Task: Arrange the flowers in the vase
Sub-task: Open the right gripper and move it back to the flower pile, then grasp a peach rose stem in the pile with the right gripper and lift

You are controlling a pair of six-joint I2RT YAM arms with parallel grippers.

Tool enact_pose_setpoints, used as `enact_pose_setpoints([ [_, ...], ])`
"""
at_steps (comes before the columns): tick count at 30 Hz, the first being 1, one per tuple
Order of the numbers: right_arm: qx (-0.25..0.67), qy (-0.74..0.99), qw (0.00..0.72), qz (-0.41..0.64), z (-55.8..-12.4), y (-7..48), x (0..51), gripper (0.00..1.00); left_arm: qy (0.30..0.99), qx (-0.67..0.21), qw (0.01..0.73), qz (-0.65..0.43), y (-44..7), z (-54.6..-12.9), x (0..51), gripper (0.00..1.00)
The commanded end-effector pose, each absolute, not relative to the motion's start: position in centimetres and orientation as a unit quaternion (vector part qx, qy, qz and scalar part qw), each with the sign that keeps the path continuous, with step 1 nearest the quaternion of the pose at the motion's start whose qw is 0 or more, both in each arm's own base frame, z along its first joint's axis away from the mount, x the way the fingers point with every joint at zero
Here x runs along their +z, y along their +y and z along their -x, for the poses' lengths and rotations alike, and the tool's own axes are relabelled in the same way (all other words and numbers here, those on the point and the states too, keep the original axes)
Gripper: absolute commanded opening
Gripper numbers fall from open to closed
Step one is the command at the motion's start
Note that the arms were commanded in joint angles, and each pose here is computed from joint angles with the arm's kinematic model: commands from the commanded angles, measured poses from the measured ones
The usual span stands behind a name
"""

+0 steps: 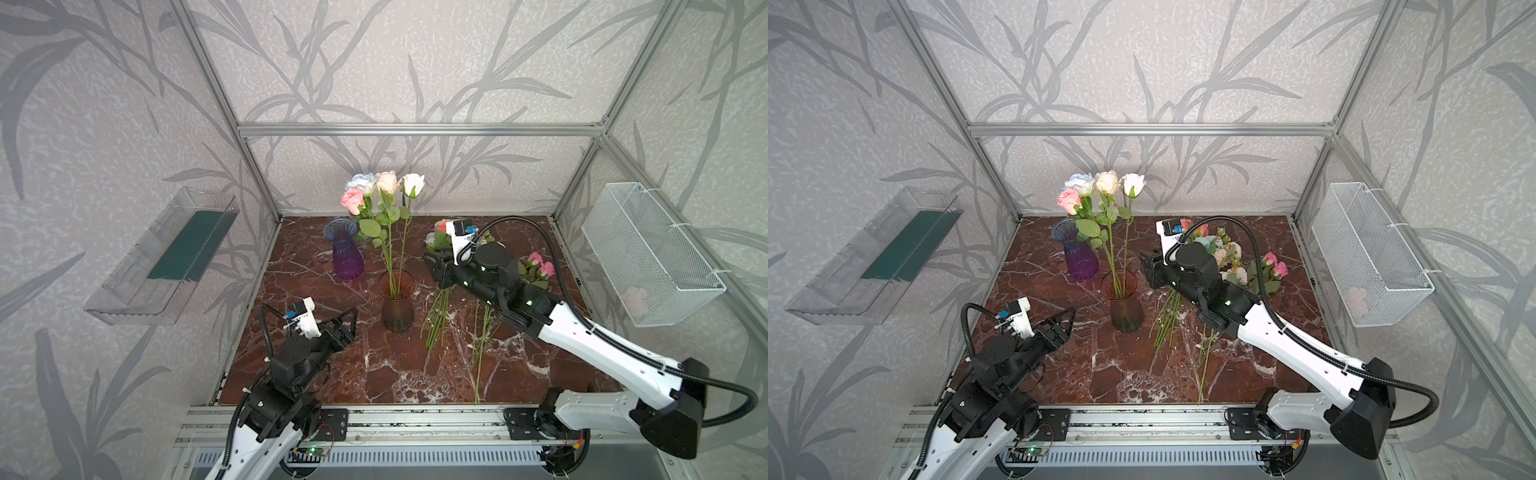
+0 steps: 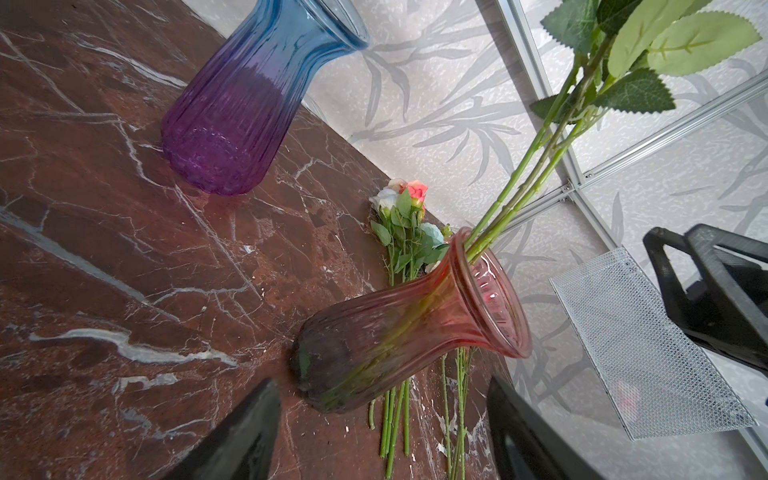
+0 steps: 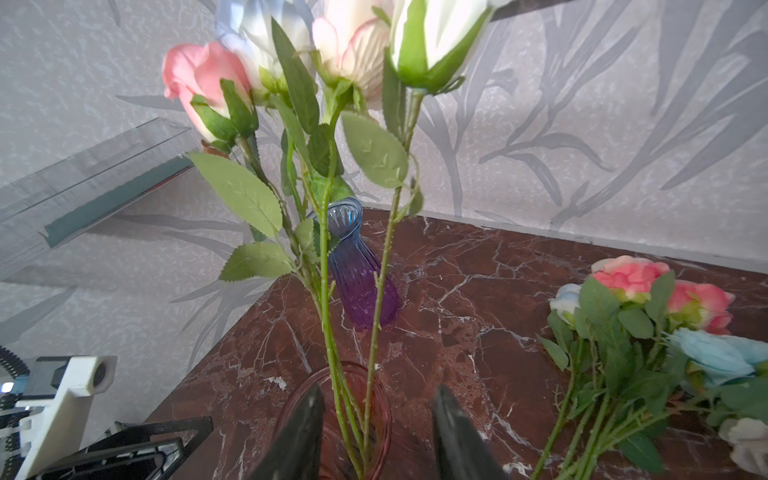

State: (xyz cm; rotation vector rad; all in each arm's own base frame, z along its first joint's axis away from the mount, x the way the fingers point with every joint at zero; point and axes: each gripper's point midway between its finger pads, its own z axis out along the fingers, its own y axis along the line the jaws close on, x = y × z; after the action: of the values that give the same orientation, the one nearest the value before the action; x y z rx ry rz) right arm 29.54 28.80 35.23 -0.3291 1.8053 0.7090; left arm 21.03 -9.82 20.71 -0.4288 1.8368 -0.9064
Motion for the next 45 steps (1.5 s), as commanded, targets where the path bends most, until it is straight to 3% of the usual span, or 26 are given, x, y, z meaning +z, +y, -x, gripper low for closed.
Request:
enact_pose_setpoints([
  [1,0.240,0.778,0.567,0.126,-29.2,24.9,34.7,0.44,0.756,-0.387,0.502,0.162,-10.5,-21.1,20.9,0.79],
  [6,0.218,0.819,0.528,0.053,-31.0,19.1,30.5,0.42,0.758,-0.410,0.483,0.156,-11.7,-21.5,19.9,0.79],
  [14,0.180,0.903,0.388,-0.045,-33.4,13.9,19.2,0.23,0.770,-0.463,0.409,0.161,-14.9,-22.3,16.2,0.74],
  [18,0.150,0.927,0.339,-0.058,-34.2,13.5,14.9,0.25,0.781,-0.449,0.399,0.169,-14.7,-22.4,15.0,0.74],
  [20,0.136,0.936,0.317,-0.066,-34.8,13.4,13.2,0.33,0.781,-0.448,0.401,0.170,-14.6,-22.3,15.0,0.74],
  [24,0.105,0.950,0.282,-0.085,-35.9,12.9,10.2,0.36,0.780,-0.441,0.408,0.175,-14.1,-22.1,15.2,0.74],
  [30,0.080,0.967,0.224,-0.091,-36.6,13.0,6.6,0.36,0.775,-0.437,0.418,0.182,-13.6,-22.1,15.2,0.75],
  [45,0.034,0.978,0.170,-0.116,-36.7,11.7,1.3,0.29,0.784,-0.446,0.404,0.151,-15.2,-22.7,15.2,0.76],
])
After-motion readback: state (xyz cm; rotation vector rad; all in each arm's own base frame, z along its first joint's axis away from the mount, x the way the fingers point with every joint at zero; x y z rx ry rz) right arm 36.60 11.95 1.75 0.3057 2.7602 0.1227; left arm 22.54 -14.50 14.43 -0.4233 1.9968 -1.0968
